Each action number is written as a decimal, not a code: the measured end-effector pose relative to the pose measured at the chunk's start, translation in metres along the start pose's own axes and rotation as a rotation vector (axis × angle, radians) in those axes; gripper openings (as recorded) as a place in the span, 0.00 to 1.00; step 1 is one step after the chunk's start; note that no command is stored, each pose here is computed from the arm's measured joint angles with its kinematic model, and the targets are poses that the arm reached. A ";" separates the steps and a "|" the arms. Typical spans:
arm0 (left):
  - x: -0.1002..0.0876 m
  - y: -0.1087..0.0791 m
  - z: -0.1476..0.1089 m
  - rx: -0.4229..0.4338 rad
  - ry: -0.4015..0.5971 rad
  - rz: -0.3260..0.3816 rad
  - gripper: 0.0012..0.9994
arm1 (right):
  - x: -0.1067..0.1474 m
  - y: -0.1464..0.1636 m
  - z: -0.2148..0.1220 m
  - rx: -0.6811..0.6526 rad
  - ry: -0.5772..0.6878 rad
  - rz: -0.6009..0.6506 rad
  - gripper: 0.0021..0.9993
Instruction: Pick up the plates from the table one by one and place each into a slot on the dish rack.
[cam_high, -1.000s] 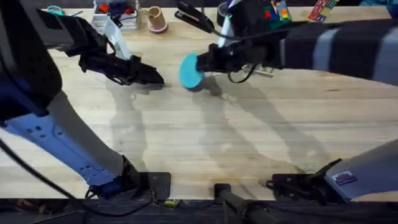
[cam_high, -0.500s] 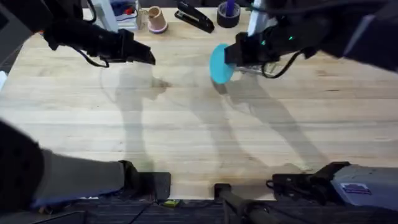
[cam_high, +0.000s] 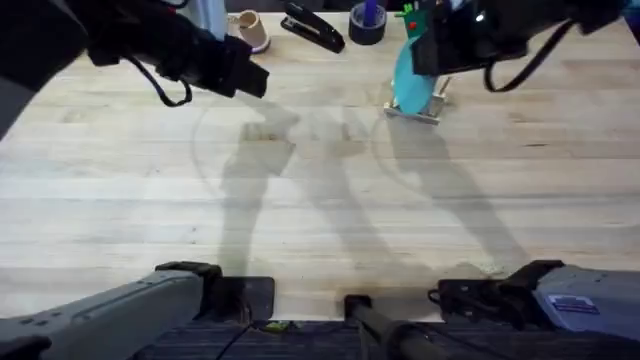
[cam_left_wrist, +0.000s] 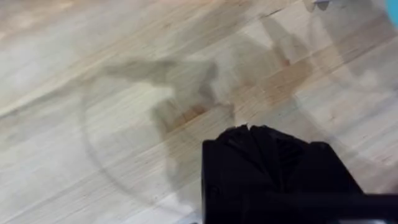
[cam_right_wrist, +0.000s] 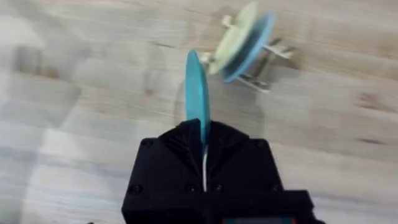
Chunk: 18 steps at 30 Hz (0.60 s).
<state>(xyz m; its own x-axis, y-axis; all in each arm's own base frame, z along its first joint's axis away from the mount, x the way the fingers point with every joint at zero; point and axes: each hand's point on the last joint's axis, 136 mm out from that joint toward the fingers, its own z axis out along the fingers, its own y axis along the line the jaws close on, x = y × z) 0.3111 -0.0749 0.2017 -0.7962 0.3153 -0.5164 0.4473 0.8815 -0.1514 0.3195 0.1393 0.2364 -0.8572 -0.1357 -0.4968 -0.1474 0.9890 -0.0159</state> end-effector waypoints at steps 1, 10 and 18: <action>-0.002 -0.002 -0.002 -0.011 -0.003 0.011 0.04 | 0.000 -0.005 -0.005 0.026 0.003 0.005 0.03; -0.031 -0.020 -0.017 -0.052 -0.061 0.082 0.17 | -0.012 -0.036 -0.040 0.177 -0.049 0.089 0.03; -0.031 -0.018 -0.018 -0.063 -0.060 0.073 0.99 | -0.017 -0.044 -0.053 0.206 -0.077 0.145 0.03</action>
<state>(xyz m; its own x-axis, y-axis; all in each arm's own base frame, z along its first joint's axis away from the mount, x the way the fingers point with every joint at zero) 0.3202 -0.0941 0.2350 -0.7360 0.3597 -0.5736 0.4754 0.8778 -0.0596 0.3143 0.0953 0.2920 -0.8208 0.0060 -0.5712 0.0849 0.9901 -0.1117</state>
